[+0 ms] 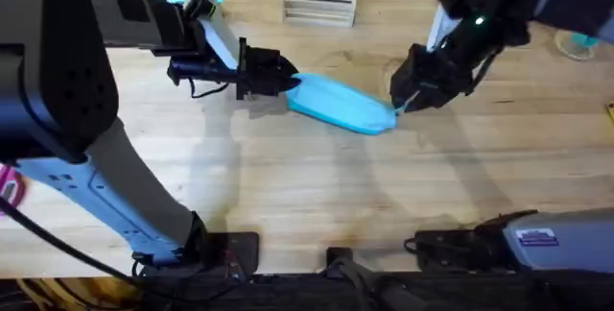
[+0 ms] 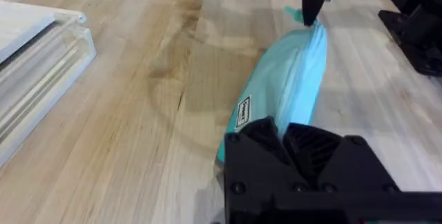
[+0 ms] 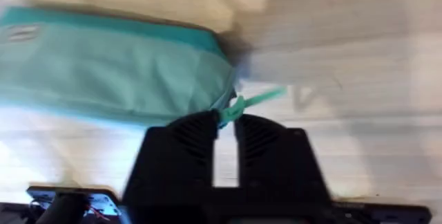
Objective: Unzip the bag, pick up the pens from the table one at a time and place them inside, then zip the bag closed.
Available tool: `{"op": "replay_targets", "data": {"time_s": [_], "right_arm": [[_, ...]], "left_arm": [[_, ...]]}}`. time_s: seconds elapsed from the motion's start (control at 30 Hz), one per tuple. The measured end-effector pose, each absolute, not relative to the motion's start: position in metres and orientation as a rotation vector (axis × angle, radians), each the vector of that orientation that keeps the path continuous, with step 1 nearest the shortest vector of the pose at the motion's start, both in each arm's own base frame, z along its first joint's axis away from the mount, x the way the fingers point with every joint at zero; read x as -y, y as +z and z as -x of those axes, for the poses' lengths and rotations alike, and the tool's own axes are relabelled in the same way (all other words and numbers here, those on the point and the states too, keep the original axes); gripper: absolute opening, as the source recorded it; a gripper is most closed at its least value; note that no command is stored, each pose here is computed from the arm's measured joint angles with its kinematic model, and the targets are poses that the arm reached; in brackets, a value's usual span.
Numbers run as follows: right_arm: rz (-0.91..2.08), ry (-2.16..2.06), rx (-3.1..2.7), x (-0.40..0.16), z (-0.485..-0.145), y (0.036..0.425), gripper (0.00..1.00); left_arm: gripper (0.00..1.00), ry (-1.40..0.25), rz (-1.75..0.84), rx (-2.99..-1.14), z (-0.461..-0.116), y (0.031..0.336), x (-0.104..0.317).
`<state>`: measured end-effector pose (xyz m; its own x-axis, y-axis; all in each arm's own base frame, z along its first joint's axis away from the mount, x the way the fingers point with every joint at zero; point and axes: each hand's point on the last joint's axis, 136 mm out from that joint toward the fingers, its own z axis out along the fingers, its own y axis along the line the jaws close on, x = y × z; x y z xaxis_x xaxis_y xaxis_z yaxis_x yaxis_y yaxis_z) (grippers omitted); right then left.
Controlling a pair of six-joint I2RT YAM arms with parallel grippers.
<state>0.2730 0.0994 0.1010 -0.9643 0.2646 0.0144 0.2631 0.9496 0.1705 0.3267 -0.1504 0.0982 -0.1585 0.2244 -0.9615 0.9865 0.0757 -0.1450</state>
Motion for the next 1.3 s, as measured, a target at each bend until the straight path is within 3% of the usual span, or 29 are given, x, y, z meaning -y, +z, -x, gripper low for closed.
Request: {"op": "replay_targets", "data": {"time_s": [0.07, 0.2, 0.23, 0.63, 0.67, 0.87, 0.93, 1.3], "right_arm": [[-0.384, 0.285, -3.034, -0.099, -0.278, 0.118, 0.335], [-0.342, 0.324, -2.946, -0.099, -0.279, 0.145, 0.907], [-0.329, 0.339, -2.931, -0.099, -0.278, 0.151, 0.971], [-0.286, 0.452, -2.81, -0.104, -0.267, 0.189, 0.996], [-0.286, 0.452, -2.811, -0.104, -0.267, 0.189, 0.996], [-0.286, 0.453, -2.811, -0.104, -0.267, 0.189, 0.996], [-0.285, 0.456, -2.811, -0.105, -0.267, 0.189, 0.996], [-0.283, 0.458, -2.806, -0.105, -0.268, 0.189, 0.997]], "left_arm": [[0.042, -1.157, -1.255, -1.524, -0.327, 0.098, 0.15], [0.042, -1.157, -1.255, -1.524, -0.327, 0.098, 0.15], [0.042, -1.157, -1.255, -1.524, -0.327, 0.098, 0.15], [0.042, -1.157, -1.255, -1.524, -0.327, 0.098, 0.15], [0.073, -1.157, -1.255, -1.524, -0.327, 0.098, 0.15], [0.949, -1.152, -1.243, -1.532, -0.329, 0.098, 0.146], [0.99, -1.148, -1.244, -1.535, -0.329, 0.097, 0.145], [0.995, -1.144, -1.277, -1.637, -0.321, 0.085, 0.141]]}}
